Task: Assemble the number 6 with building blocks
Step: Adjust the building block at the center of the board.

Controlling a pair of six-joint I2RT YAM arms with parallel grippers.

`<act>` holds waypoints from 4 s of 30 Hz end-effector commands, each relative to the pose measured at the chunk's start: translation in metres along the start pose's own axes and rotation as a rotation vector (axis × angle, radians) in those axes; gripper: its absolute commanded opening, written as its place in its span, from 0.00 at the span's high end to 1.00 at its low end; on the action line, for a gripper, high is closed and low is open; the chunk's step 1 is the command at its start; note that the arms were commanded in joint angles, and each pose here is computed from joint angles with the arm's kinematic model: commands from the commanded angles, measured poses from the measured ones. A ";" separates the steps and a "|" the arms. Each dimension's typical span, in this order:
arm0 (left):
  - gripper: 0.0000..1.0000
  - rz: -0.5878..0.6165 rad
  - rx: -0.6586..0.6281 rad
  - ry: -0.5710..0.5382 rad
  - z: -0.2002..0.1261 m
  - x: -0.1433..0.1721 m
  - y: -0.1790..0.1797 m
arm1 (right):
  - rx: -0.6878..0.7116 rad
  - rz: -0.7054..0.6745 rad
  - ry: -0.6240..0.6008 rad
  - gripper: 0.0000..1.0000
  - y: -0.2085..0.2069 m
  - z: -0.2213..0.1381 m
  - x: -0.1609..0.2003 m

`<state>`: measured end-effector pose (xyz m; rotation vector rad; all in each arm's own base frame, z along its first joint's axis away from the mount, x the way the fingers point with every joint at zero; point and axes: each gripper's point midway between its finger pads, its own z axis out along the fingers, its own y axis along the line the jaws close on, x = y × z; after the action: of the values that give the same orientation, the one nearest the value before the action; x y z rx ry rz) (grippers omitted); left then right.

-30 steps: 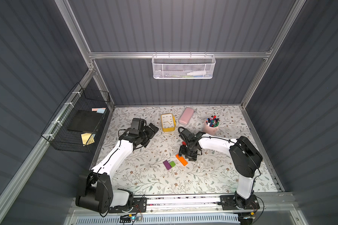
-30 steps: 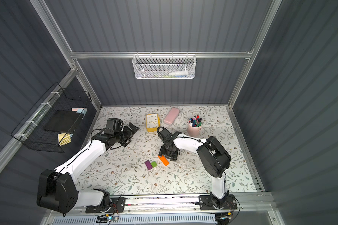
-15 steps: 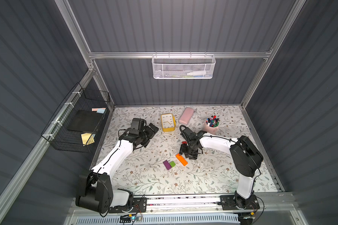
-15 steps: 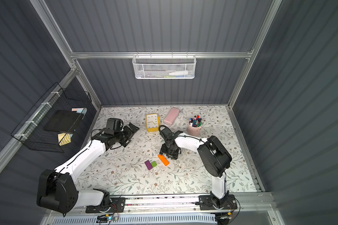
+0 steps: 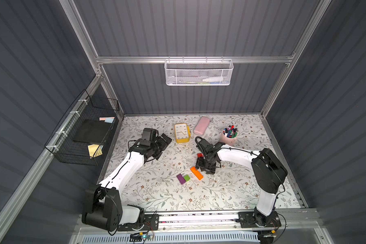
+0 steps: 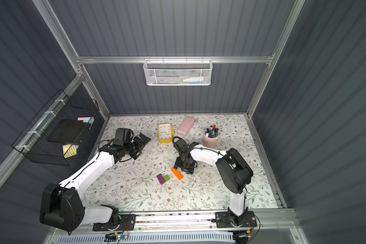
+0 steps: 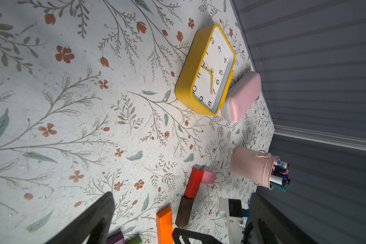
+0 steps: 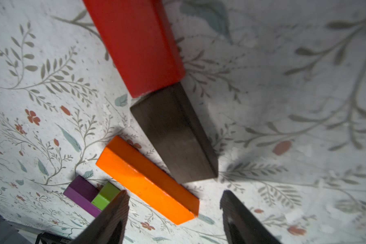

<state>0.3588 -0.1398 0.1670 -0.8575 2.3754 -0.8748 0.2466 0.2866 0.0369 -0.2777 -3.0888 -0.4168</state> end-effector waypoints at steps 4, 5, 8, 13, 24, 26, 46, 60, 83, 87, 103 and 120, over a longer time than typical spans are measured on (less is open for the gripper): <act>0.01 0.012 0.002 -0.023 -0.008 -0.001 -0.001 | 0.116 -0.066 -0.072 0.29 -0.009 -0.012 -0.013; 0.01 0.011 0.001 -0.022 -0.008 -0.001 0.000 | 0.122 -0.086 -0.077 0.30 -0.008 -0.010 -0.015; 0.01 0.011 0.003 -0.026 -0.009 -0.001 -0.001 | 0.146 -0.135 -0.079 0.30 -0.011 -0.003 -0.019; 0.01 0.013 0.000 -0.027 -0.010 -0.002 -0.001 | 0.202 -0.174 -0.090 0.31 -0.020 0.005 -0.025; 0.01 0.015 -0.001 -0.020 -0.008 -0.002 -0.003 | 0.186 -0.183 -0.091 0.32 -0.014 0.013 -0.034; 0.01 0.016 0.000 -0.019 -0.008 -0.002 -0.004 | 0.185 -0.181 -0.091 0.32 -0.013 0.014 -0.035; 0.01 0.019 -0.007 -0.013 -0.005 -0.003 -0.004 | 0.204 -0.166 -0.087 0.32 -0.019 0.022 -0.046; 0.01 0.020 -0.009 -0.023 -0.005 -0.005 -0.003 | 0.177 -0.178 -0.089 0.32 -0.015 0.020 -0.049; 0.01 0.017 -0.012 -0.027 -0.008 -0.004 -0.002 | 0.048 -0.245 -0.112 0.33 0.016 0.013 -0.055; 0.01 0.019 -0.011 -0.028 -0.008 -0.004 -0.002 | 0.049 -0.248 -0.111 0.33 0.017 0.014 -0.056; 0.01 0.018 -0.009 -0.023 -0.007 -0.004 -0.003 | 0.044 -0.248 -0.109 0.33 0.022 0.015 -0.058; 0.01 0.021 -0.013 -0.012 -0.001 -0.004 -0.003 | 0.083 -0.276 -0.276 0.33 0.021 -0.052 -0.062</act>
<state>0.3588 -0.1374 0.1654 -0.8662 2.3759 -0.8556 0.3122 0.2789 0.0613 0.0502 -3.3663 -0.2289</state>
